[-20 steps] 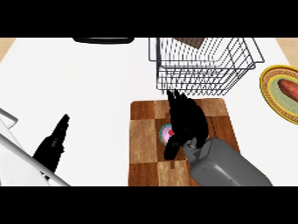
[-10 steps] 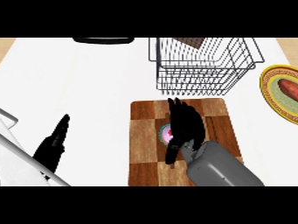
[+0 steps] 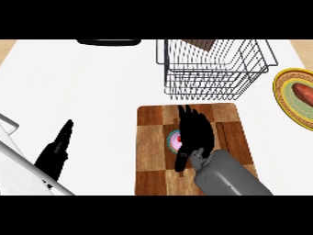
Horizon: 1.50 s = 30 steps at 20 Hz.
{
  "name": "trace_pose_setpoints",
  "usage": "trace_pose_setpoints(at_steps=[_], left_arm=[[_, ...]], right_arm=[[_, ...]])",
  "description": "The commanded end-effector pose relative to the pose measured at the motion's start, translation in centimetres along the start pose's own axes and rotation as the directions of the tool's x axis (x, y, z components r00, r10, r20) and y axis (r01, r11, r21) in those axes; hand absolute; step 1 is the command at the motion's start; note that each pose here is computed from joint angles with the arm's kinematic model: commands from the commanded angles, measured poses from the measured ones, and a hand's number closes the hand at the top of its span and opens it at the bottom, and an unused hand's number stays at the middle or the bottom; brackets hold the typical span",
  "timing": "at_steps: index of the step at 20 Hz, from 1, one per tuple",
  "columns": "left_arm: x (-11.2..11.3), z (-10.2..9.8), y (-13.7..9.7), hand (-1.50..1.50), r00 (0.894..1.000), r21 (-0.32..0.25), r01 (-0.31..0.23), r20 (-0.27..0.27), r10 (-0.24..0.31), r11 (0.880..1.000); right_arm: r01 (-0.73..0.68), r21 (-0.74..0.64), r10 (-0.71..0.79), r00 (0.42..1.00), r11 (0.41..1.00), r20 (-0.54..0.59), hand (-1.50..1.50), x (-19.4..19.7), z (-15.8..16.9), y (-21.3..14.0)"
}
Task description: Pick the cupcake from the cutting board and place it in the basket
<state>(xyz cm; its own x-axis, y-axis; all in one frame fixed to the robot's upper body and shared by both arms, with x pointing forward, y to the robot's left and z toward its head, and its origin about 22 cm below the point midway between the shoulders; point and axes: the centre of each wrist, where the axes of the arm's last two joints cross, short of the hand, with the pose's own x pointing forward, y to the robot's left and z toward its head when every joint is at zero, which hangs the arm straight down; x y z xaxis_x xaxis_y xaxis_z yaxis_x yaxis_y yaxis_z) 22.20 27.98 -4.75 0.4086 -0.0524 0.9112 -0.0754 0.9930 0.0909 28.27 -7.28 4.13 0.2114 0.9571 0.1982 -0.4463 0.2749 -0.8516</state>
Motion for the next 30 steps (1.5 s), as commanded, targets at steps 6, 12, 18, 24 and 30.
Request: trace_pose_setpoints(at_steps=[6, 12, 18, 24, 30], left_arm=[[-1.7, 1.0, 2.3, 0.0, 0.989, 0.0, 0.071, -0.128, -0.071, 0.997], [-3.0, 2.6, 1.4, 0.0, 0.988, -0.022, 0.057, -0.145, -0.06, 0.998], [-1.5, 0.2, -0.7, 0.0, 0.99, -0.055, 0.077, -0.111, -0.083, 0.995], [-0.9, -0.3, 0.0, 0.0, 0.989, -0.082, 0.081, -0.12, -0.09, 0.993], [-1.7, -0.6, -0.7, 0.0, 0.992, -0.055, 0.053, -0.114, -0.059, 0.997]], right_arm=[[-0.11, -0.066, 0.111, 0.994, 0.992, 0.015, 1.5, 1.0, 0.0, -0.2], [-0.158, -0.051, 0.159, 0.987, 0.986, 0.018, 1.5, -0.7, -0.4, 0.8], [-0.221, -0.104, 0.234, 0.964, 0.97, 0.128, 1.5, 6.4, 2.7, 3.4], [-0.182, -0.235, 0.223, 0.961, 0.955, 0.164, 1.5, 8.0, 2.9, 3.2], [0.428, -0.279, -0.302, 0.866, 0.86, 0.398, 1.5, 8.9, 6.1, -3.6]])
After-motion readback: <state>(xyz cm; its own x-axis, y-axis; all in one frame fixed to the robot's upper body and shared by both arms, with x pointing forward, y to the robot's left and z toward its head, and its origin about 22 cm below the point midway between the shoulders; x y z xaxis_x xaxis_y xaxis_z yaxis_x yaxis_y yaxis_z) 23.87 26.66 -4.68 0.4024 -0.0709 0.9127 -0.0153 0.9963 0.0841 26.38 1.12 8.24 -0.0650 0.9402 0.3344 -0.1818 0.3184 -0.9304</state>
